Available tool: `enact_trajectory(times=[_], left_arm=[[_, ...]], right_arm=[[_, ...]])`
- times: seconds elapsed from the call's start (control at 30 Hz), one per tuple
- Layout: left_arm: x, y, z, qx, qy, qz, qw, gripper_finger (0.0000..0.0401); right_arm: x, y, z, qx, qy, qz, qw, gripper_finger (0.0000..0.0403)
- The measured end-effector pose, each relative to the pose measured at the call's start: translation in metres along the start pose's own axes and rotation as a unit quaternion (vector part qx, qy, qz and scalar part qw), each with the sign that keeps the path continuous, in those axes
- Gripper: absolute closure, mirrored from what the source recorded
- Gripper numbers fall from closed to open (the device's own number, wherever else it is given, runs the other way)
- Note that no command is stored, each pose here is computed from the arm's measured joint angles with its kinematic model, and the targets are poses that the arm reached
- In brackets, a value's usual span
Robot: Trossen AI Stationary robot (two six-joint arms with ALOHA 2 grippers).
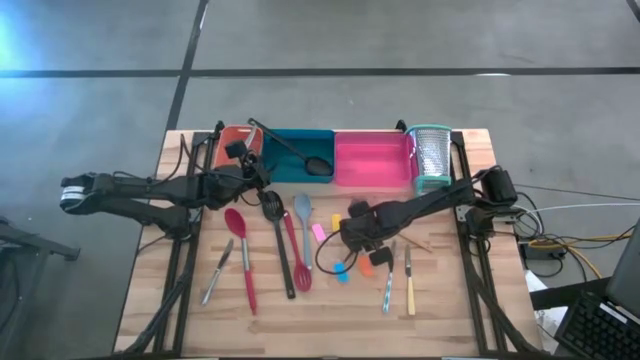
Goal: Pick & Place Kitchen Items
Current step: Put the gold knife into the orange bin
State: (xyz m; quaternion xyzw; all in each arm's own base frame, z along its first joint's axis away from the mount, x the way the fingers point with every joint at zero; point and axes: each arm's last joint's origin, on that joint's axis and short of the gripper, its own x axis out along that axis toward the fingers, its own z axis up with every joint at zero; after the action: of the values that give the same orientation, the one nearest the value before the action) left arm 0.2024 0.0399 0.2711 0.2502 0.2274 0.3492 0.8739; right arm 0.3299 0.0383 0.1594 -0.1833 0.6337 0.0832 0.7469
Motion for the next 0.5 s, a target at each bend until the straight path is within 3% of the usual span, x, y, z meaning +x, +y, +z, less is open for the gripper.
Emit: enact_trajectory(times=[0.5], left_arm=[[0.0000, 0.0000, 0.0000, 0.000, 0.000, 0.000, 1.000, 0.0268]], right_arm=[[0.0063, -0.0070, -0.0066, 0.013, 0.005, 0.001, 1.000, 0.0284]])
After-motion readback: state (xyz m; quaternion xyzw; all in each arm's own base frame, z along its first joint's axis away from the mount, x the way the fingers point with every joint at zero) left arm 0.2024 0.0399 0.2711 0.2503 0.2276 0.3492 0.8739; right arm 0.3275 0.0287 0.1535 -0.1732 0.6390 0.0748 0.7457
